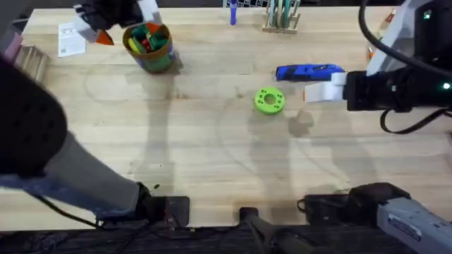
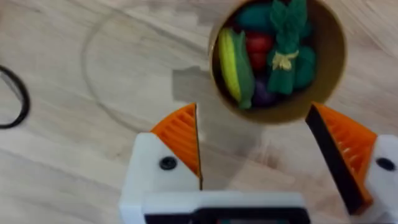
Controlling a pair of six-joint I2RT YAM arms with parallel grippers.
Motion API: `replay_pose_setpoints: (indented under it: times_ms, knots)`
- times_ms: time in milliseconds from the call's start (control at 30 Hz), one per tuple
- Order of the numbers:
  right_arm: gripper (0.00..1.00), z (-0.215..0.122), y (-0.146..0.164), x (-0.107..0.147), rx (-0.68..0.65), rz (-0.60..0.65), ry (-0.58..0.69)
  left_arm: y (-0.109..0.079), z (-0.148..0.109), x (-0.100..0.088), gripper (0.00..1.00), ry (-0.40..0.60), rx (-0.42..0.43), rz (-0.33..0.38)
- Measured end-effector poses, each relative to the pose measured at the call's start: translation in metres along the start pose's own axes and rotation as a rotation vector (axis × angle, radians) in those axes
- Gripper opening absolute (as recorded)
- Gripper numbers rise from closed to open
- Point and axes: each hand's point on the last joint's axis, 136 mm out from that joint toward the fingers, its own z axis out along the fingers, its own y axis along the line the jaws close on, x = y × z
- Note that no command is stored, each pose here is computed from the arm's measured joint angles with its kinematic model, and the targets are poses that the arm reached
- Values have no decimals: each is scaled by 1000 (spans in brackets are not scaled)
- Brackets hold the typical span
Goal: Pick up the gripper from the table and insert it into the empty holder that is missing its gripper. Then pick up a screw, insert it into the mounting hole, and use the screwdriver to tighten it. Finally, clean up the table by picking up the vegetable and placing it into the bucket.
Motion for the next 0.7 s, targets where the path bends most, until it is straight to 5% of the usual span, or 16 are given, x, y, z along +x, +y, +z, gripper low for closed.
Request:
replay_pose_setpoints:
  times_ms: [300,500,700]
  knots:
    - [952,0,0,0,0,0,0,-8,-70,33,985,-38,44,63]
    - [952,0,0,0,0,0,0,-36,-62,97,985,22,78,193]
    - [952,0,0,0,0,0,0,-42,-58,159,985,69,102,271]
